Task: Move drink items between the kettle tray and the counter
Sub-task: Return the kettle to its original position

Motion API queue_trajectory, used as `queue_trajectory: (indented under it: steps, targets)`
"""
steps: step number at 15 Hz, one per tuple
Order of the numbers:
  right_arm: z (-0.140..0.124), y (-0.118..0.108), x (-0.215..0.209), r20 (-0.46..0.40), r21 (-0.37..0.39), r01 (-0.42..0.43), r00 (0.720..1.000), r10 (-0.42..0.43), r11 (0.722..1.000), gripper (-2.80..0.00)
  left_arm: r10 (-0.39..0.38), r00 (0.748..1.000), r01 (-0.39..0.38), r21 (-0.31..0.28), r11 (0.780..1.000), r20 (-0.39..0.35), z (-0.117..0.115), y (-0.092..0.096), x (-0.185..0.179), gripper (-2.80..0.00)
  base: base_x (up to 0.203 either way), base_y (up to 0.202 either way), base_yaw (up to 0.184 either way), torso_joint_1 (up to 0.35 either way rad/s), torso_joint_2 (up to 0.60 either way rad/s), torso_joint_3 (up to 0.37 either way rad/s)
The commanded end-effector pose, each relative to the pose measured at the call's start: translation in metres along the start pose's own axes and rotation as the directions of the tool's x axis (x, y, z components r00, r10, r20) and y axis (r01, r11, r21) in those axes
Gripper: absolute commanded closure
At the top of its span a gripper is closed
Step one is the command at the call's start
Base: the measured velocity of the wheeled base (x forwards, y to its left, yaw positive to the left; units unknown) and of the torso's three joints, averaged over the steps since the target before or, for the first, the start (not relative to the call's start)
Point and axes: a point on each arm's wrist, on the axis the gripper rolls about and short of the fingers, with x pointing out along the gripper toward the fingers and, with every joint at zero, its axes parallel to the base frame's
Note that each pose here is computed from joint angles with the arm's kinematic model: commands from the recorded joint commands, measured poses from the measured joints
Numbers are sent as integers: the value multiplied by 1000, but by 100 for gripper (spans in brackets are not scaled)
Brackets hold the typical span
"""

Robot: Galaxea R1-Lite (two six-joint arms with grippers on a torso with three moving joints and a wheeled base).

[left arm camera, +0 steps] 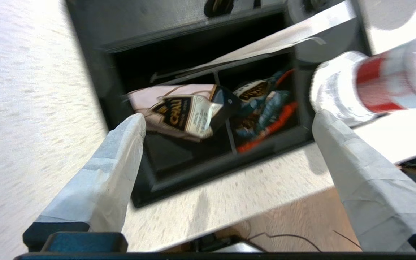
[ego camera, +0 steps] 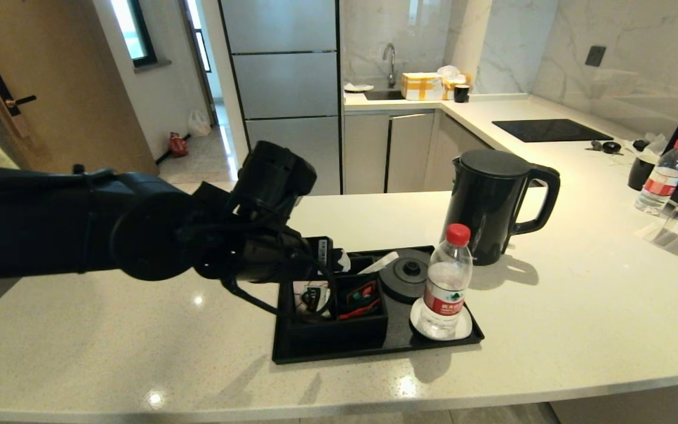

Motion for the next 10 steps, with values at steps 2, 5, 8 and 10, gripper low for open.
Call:
queue_trajectory:
  steps: [2,5,8,10]
  targets:
    - [0,0,0,-1,-1,-1,1000,1,1000,0,4,996,-3,-19,1000,86,4,11,-46,0,0,0,0,0,0,0]
    - [0,0,0,-1,-1,-1,1000,1,1000,0,143,985,-139,-49,989,95,0,30,-45,0,0,0,0,0,0,0]
    - [0,0,0,-1,-1,-1,1000,1,1000,0,260,963,-253,-100,962,67,0,54,-53,0,0,0,0,0,0,0]
    - [0,0,0,-1,-1,-1,1000,1,1000,0,283,958,-275,-115,954,54,0,59,-53,0,0,0,0,0,0,0]
